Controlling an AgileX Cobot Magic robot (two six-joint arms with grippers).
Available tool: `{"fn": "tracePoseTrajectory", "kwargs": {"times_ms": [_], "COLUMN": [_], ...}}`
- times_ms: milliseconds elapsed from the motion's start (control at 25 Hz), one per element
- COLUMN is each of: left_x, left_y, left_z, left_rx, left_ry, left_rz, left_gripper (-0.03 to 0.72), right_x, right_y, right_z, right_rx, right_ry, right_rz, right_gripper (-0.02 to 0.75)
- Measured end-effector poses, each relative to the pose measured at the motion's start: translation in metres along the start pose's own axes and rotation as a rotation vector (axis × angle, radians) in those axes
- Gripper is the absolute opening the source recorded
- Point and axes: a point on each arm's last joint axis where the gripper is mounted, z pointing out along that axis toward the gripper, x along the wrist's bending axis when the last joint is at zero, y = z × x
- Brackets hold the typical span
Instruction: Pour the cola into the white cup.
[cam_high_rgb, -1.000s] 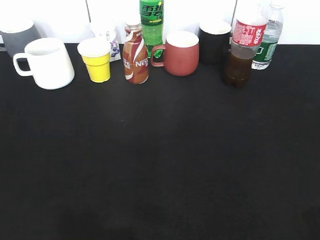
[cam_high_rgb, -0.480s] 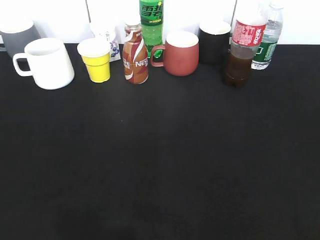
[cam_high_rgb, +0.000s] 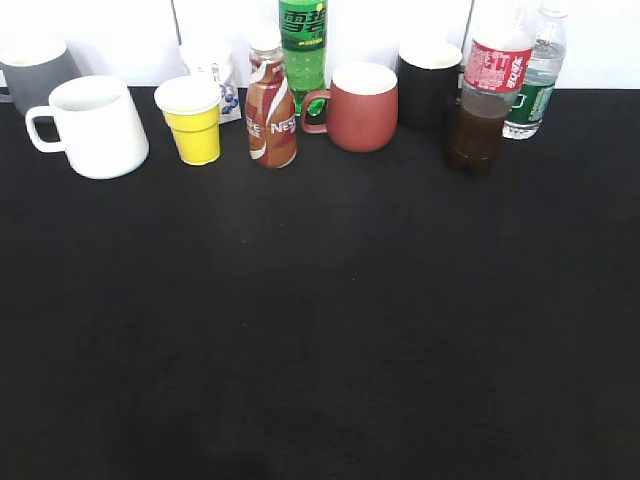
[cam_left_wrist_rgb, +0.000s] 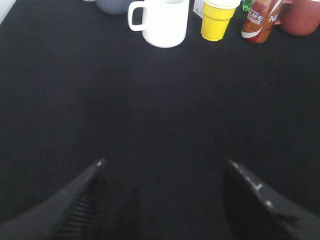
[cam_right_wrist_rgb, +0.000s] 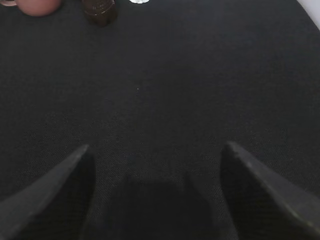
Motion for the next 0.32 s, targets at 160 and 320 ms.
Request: {"fn": "tracePoseTrajectory", "kwargs": {"times_ms": [160, 320], "left_x": [0.0000, 0.0000], "left_y": [0.0000, 0.0000], "left_z": [0.0000, 0.0000], "left_rx": [0.000, 0.000], "left_ry": [0.000, 0.000], "left_rz": [0.000, 0.000], "left_gripper": [0.539, 0.539], "right_x": [0.0009, 0.0000], "right_y": [0.0000, -0.0001], "right_z": [0.0000, 0.0000], "right_rx": [0.001, 0.001], "right_ry": [0.010, 0.000], "right_rz": [0.006, 0.000], "right_gripper": [0.591, 0.591]}}
